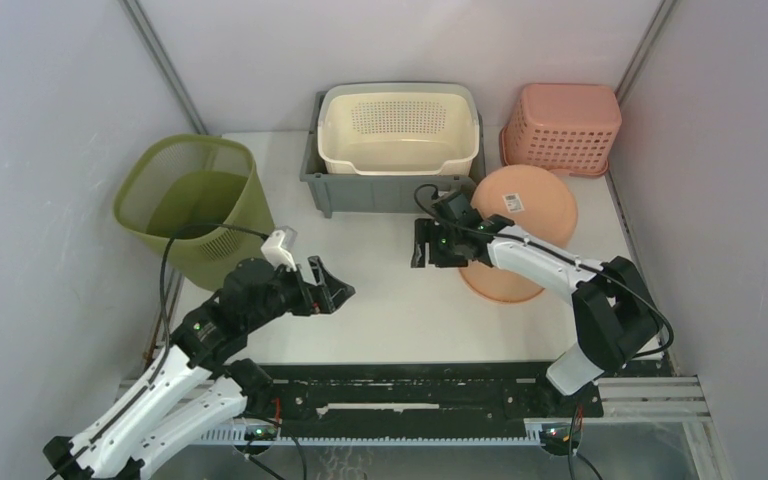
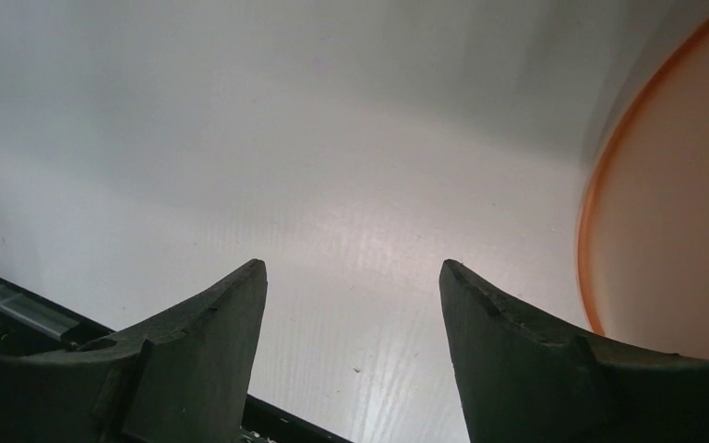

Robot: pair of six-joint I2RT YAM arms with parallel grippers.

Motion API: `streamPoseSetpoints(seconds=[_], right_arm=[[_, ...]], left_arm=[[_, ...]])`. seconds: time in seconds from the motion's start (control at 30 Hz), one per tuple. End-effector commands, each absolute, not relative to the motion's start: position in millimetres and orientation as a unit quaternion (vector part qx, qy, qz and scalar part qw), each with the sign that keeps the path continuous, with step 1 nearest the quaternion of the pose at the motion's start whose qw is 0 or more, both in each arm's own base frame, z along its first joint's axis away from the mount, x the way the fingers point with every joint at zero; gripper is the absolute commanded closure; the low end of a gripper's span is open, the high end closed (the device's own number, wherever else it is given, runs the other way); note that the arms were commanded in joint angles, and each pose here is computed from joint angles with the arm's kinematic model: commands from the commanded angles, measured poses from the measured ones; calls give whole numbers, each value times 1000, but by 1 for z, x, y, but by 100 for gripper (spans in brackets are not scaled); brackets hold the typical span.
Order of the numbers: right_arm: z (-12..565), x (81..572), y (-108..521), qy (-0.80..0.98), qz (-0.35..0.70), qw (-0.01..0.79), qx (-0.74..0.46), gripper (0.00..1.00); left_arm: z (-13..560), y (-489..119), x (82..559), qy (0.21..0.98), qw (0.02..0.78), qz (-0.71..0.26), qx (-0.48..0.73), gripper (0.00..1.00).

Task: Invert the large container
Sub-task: Move the container to the center of the board.

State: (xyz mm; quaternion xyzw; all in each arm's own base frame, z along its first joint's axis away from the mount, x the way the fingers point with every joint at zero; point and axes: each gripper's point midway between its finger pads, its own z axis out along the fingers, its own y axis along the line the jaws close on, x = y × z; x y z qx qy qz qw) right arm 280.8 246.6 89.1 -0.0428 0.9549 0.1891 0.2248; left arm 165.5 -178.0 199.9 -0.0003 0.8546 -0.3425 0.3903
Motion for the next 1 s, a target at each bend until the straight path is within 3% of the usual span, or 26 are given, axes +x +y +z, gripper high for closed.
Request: streamPoseSetpoints(seconds=[0.0, 0.97], right_arm=[[98, 285, 233, 951, 194, 238, -36, 23], [109, 310, 149, 942, 199, 267, 43, 23]], left_arm=[[208, -195, 171, 841, 393, -371, 17, 0], [204, -208, 187, 845, 389, -366, 21, 0]])
